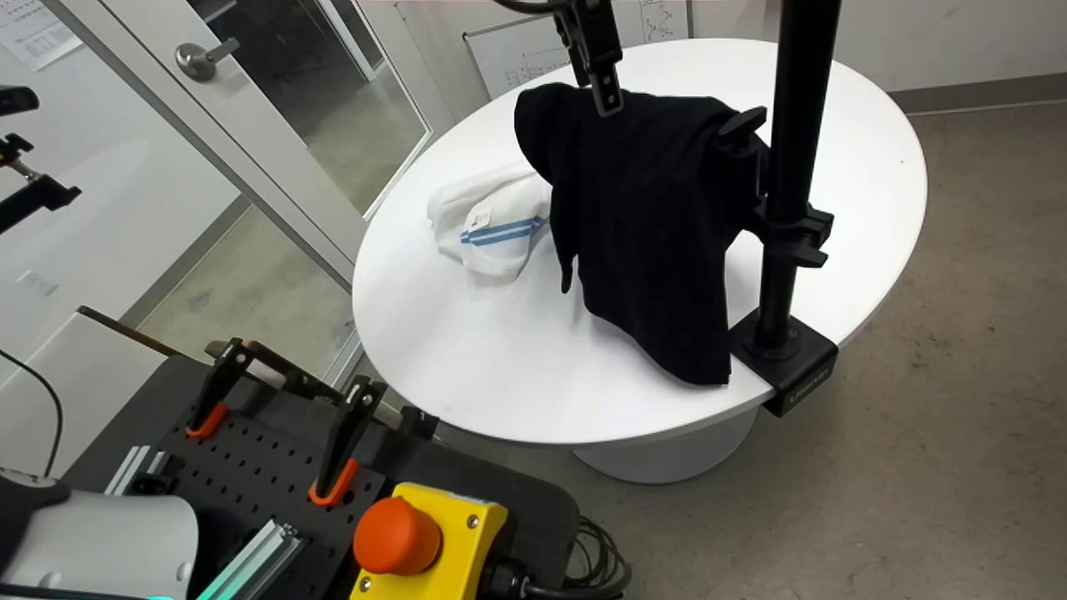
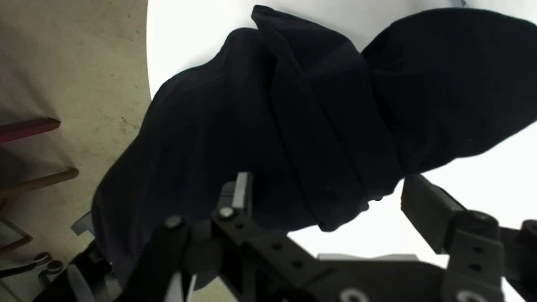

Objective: Put the black towel and put it on top of the white towel

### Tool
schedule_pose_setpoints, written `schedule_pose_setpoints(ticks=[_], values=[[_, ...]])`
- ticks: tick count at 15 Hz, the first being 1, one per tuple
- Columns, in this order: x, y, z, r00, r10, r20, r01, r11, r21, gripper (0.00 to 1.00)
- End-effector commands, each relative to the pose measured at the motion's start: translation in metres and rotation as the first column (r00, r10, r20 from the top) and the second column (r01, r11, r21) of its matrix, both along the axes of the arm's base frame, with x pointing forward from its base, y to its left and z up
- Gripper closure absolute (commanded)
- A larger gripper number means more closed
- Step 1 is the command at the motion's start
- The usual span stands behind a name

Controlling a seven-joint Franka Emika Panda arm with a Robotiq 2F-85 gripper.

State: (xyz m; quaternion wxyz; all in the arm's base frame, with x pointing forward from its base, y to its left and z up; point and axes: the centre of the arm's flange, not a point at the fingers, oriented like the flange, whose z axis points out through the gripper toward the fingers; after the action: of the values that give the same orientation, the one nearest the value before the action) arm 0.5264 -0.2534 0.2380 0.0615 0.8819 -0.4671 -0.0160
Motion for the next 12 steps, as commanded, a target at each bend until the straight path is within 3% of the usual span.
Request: schedule_pose_setpoints(ticks=[1, 9, 12], values=[[0.0, 0.004, -0.006, 1.0, -0.003, -0.022, 0.003, 1.0, -0.022, 0.4], [0.004, 0.003, 0.003, 1.0, 0.005, -0.011, -0.005, 1.0, -0.029, 0.98], [0.004, 0.003, 0.005, 1.0, 0.007, -0.01, -0.007, 1.0, -0.025, 0.98]])
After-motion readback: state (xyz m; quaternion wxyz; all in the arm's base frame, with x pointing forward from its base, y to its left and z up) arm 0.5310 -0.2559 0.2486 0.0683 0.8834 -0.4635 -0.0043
